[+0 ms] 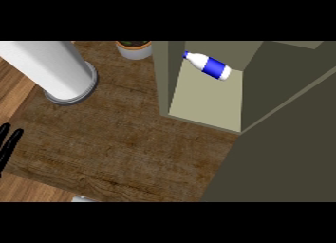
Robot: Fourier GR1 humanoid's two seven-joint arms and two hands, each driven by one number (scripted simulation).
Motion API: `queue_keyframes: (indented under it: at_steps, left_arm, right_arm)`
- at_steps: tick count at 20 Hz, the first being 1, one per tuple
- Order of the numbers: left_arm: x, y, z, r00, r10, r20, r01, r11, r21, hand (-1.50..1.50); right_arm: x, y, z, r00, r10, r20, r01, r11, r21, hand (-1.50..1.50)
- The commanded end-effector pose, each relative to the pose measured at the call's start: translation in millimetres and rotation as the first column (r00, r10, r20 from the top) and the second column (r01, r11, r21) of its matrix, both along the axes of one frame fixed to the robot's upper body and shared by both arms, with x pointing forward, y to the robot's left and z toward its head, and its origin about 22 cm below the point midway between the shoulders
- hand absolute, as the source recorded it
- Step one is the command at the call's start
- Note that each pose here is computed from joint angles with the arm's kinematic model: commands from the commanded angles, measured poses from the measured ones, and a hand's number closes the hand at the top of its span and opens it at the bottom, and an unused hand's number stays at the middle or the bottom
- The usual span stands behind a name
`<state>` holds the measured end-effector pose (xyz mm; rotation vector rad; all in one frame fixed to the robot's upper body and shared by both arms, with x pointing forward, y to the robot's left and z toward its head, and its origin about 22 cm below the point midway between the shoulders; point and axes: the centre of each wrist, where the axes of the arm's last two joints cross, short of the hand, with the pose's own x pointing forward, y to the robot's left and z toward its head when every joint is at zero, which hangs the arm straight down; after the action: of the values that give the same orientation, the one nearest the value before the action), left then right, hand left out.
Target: Pick up the bottled water, place it into the cabinet and close the cabinet
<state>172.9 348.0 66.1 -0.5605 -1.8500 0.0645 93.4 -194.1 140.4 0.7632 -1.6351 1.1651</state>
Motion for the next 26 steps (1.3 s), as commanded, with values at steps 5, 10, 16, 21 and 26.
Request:
queue_keyframes:
  at_steps: [5,10,16,21,26]
  left_arm:
    - [1.4,6,0,1.0,0.005,0.008,-0.005,1.0,-0.004,-1.5]
    - [6.7,5,7,0.999,-0.021,0.036,0.021,1.0,-0.002,-1.5]
    - [9.0,7,10,0.998,-0.04,0.041,0.04,0.999,0.009,-1.5]
    - [11.9,9,13,0.999,-0.029,0.038,0.029,1.0,0.007,-1.5]
    - [13.1,9,11,0.999,-0.035,0.039,0.034,0.999,0.008,-1.5]
  right_arm:
    - [-2,19,-1,0.998,0.017,-0.066,-0.013,0.998,0.063,1.5]
    - [-4,23,-10,0.985,0.101,-0.139,-0.085,0.989,0.119,1.5]
    - [3,20,-13,0.986,0.027,-0.164,0.0,0.987,0.163,1.5]
    - [16,17,-10,0.991,-0.066,-0.121,0.08,0.99,0.115,1.5]
    - [36,15,-6,0.992,-0.118,-0.041,0.118,0.993,-0.006,1.5]
